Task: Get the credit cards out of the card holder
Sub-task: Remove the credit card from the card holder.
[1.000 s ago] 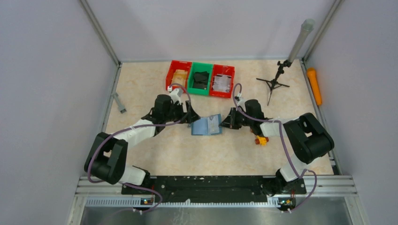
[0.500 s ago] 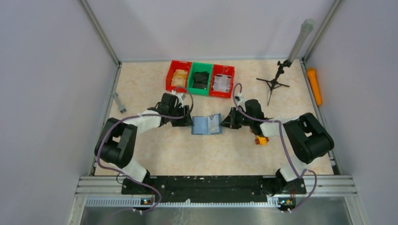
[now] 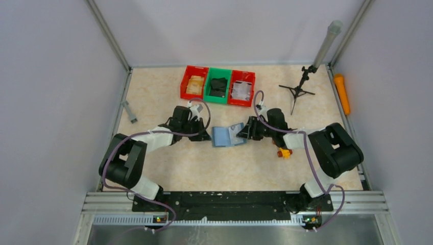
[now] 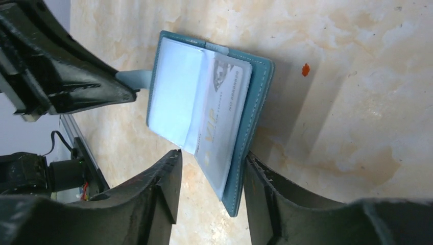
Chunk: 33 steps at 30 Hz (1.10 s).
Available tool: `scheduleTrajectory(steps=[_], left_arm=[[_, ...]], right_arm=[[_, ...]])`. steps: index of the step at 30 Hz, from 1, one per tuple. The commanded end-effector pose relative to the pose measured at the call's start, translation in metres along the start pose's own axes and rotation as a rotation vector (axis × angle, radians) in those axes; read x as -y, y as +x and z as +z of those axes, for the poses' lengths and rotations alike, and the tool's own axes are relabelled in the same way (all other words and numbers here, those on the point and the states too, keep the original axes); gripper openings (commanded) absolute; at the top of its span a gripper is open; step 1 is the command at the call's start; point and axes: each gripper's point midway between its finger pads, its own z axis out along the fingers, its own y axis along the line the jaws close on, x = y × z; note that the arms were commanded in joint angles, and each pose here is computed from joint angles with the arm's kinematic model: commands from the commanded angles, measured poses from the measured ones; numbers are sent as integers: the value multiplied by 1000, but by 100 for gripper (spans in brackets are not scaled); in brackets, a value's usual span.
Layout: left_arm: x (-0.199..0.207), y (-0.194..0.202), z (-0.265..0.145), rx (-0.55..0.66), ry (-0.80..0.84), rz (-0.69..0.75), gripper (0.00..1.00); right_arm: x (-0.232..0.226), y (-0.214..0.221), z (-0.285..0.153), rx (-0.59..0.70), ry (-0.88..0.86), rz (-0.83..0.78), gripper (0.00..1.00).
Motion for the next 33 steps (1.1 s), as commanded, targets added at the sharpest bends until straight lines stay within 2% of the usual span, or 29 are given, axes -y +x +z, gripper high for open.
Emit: scheduleTrajectory(steps=[1, 4, 7, 9, 14, 18, 23, 26, 29, 33], left_arm=[[42, -33, -21, 170, 173, 85, 0], [52, -35, -26, 190, 223, 101, 0], [58, -33, -27, 185, 259, 104, 0], [59, -31, -24, 172, 270, 97, 0], [56, -26, -14, 122, 276, 67, 0], [44, -21, -5, 78, 223, 40, 0], [31, -19, 0, 56, 149, 24, 0], [25, -21, -2, 66, 106, 25, 0], [19, -22, -4, 75, 66, 30, 0], [13, -21, -3, 67, 37, 28, 0]], right_arm=[[2, -8, 1, 25, 12, -15, 51], [4, -4, 3, 9, 19, -4, 56], [1, -4, 3, 10, 0, -2, 56], [-4, -5, 2, 16, -30, -6, 53], [-18, -7, 0, 26, -106, -13, 36], [-22, -3, 4, 11, -142, 3, 32], [-13, -2, 7, -2, -101, 16, 24], [-3, -7, 4, 24, -27, -7, 24], [1, -13, -2, 52, 21, -20, 34], [2, -16, -4, 69, 39, -26, 37]])
